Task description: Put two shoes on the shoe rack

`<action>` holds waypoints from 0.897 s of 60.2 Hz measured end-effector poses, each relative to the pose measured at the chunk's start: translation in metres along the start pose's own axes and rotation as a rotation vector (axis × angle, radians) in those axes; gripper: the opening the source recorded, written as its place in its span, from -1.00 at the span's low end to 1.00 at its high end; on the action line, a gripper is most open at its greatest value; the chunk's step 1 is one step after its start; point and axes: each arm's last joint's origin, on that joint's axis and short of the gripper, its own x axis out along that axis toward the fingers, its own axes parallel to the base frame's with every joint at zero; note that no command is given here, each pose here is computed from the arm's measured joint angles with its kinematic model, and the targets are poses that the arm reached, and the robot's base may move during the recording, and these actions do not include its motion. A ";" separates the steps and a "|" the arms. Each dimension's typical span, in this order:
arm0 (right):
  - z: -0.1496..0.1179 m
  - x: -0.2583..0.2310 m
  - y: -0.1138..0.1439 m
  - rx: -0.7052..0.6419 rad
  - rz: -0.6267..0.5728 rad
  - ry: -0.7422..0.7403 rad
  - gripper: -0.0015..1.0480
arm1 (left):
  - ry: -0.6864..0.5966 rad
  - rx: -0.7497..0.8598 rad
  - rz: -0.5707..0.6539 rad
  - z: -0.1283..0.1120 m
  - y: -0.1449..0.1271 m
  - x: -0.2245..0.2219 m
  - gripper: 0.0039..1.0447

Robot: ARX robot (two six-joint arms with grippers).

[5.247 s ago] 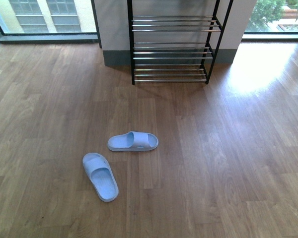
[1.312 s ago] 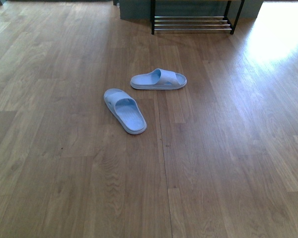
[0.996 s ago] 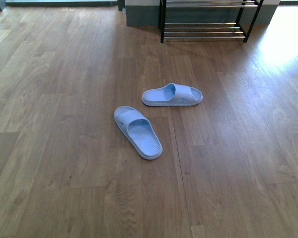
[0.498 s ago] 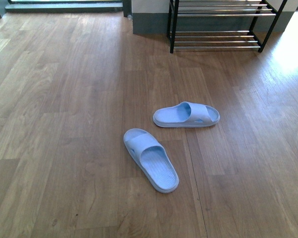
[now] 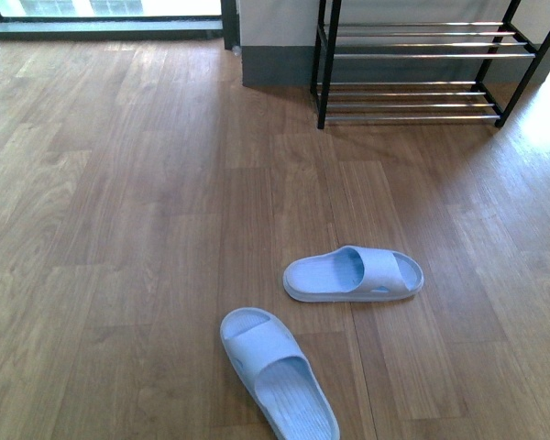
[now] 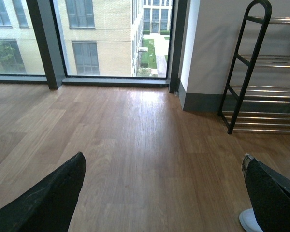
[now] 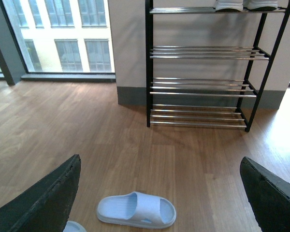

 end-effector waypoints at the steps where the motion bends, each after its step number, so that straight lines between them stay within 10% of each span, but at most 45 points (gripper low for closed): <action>1: 0.000 0.000 0.000 0.000 0.000 0.000 0.82 | 0.000 0.000 0.000 0.000 0.000 0.000 0.83; 30: 0.000 0.000 0.000 -0.001 0.005 0.004 0.82 | 0.000 0.000 0.000 0.000 0.000 0.000 0.83; 54: -0.034 0.071 0.018 -0.147 0.256 0.345 0.82 | 0.000 0.000 0.000 0.000 0.000 0.000 0.83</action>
